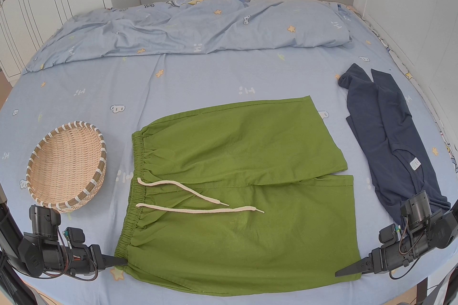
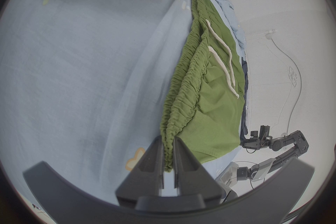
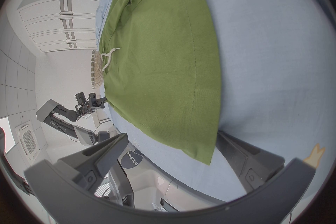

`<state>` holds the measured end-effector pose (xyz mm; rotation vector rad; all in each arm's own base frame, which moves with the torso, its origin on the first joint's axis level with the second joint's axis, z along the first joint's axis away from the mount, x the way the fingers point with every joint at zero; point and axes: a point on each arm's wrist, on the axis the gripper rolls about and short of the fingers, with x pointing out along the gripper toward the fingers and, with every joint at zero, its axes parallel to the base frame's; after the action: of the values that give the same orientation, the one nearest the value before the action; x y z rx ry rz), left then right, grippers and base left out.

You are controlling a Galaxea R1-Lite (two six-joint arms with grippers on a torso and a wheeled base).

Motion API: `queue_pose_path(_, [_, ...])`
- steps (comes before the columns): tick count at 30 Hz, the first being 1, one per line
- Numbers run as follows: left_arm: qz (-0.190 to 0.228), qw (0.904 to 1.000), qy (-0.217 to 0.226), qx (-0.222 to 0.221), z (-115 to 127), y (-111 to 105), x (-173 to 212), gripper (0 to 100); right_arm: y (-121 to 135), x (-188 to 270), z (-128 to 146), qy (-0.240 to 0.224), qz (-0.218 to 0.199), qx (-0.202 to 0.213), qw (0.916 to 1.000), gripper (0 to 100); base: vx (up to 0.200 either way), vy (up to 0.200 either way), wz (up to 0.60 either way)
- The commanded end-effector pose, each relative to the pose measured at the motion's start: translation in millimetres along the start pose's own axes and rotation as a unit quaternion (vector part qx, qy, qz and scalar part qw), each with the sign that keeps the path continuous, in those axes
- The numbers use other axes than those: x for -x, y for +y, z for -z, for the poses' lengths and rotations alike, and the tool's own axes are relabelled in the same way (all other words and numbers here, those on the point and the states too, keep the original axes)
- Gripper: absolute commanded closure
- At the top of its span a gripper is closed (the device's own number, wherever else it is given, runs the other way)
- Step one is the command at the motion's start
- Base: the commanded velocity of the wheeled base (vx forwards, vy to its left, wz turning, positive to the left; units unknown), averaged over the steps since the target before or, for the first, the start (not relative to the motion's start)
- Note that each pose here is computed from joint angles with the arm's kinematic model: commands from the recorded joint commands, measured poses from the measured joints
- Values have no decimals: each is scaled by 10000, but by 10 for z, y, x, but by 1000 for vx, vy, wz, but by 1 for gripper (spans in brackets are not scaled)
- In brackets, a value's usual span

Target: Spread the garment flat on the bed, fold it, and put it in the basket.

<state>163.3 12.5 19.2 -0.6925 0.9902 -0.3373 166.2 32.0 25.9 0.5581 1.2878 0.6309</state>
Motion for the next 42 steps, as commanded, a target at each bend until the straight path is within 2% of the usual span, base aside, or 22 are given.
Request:
queue_pose_path(1, [-22,10000,52,60,48,5,17,100,0,-3,-4,5,-5,2,10000,0,0,0,0])
queue_pose_path(3, [-23,10000,41,60,45,8,17,100,-2,-2,-4,0,-3,-3,10000,0,0,0,0])
queue_pose_path(4, [-23,10000,41,60,45,8,17,100,-2,-2,-4,0,-3,-3,10000,100,0,0,0])
queue_pose_path(15, [-28,10000,15,73,37,11,22,100,-99,75,114,-85,121,-317,9994,100,0,0,0])
queue_pose_path(25, [-30,9999,20,131,81,-42,99,100,-19,162,285,-87,369,-236,9990,100,0,0,0])
queue_pose_path(29, [-129,9987,337,358,257,-119,251,100,-2,197,422,49,395,-196,9990,100,0,0,0])
queue_pose_path(33, [-161,9982,369,447,360,-178,364,100,-17,211,513,111,472,-63,9988,100,0,0,0])
queue_pose_path(37, [-351,9941,531,882,466,-132,446,100,6,240,587,41,547,15,9985,100,0,0,0])
queue_pose_path(42, [-350,9963,556,557,520,-146,492,100,44,284,588,-99,548,76,9984,100,0,0,0])
